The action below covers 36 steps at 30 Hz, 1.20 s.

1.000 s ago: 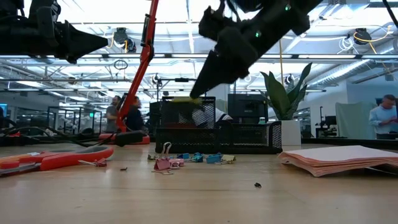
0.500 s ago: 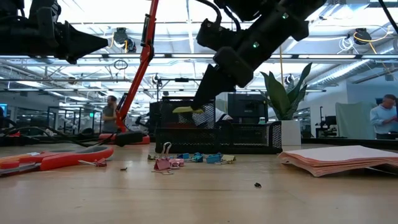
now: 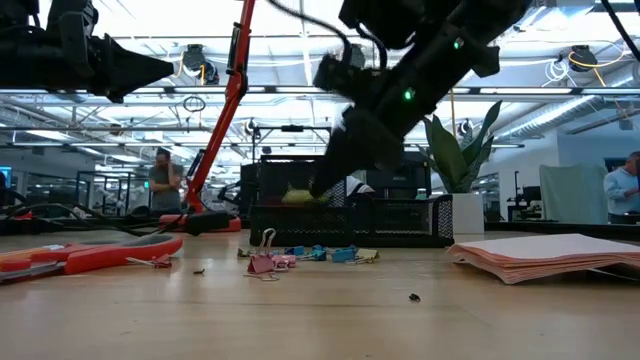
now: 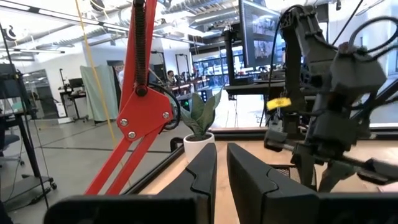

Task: Pick and place office supplies into organizer
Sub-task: Put the green eraser into the desk organizer, then put the black pen into the desk organizer

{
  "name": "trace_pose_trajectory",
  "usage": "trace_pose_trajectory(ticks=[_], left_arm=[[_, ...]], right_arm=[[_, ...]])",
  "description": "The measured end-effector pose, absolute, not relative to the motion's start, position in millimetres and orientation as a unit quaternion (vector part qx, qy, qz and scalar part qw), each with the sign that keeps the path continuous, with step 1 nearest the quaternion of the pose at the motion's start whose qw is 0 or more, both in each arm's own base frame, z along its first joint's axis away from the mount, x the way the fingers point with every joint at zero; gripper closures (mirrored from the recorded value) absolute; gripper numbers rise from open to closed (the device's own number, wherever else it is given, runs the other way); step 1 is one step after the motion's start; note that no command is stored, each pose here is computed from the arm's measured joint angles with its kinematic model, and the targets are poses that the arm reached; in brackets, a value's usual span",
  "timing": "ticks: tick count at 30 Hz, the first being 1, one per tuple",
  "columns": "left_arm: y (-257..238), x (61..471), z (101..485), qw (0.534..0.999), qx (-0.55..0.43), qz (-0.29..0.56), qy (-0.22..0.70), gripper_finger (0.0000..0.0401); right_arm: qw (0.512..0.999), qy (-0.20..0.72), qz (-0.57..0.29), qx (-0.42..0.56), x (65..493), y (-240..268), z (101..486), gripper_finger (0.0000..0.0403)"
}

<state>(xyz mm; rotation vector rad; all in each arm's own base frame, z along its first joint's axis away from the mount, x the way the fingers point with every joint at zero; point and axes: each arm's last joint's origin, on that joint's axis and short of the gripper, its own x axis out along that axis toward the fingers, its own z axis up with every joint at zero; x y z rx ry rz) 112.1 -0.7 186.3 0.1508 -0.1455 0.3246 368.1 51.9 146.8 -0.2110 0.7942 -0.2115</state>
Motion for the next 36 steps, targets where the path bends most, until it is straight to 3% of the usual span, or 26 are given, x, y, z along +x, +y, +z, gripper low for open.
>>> trace_pose_trajectory(ticks=[14,23,27,32,36], left_arm=[[-0.7,112.2,186.2,0.981,0.076,0.161,-0.072,0.0354],[-0.7,112.2,186.3,0.981,0.075,0.161,-0.072,0.0354],[-0.7,112.1,186.3,0.981,0.075,0.161,-0.072,0.0354],[-0.7,112.1,186.3,0.981,0.075,0.161,-0.072,0.0354],[-0.7,112.1,186.3,0.981,0.075,0.161,-0.073,0.0354]], right_arm=[[0.911,0.392,-0.092,-0.095,371.0,53.7,135.4,0.0356],[0.921,0.372,-0.088,-0.073,369.9,54.1,149.2,0.0269],[0.922,0.371,-0.088,-0.072,369.7,54.1,150.4,0.0249],[0.921,0.369,-0.081,-0.092,368.3,53.9,157.9,0.0253],[0.940,0.320,-0.074,-0.093,366.7,55.6,200.9,0.0279]])
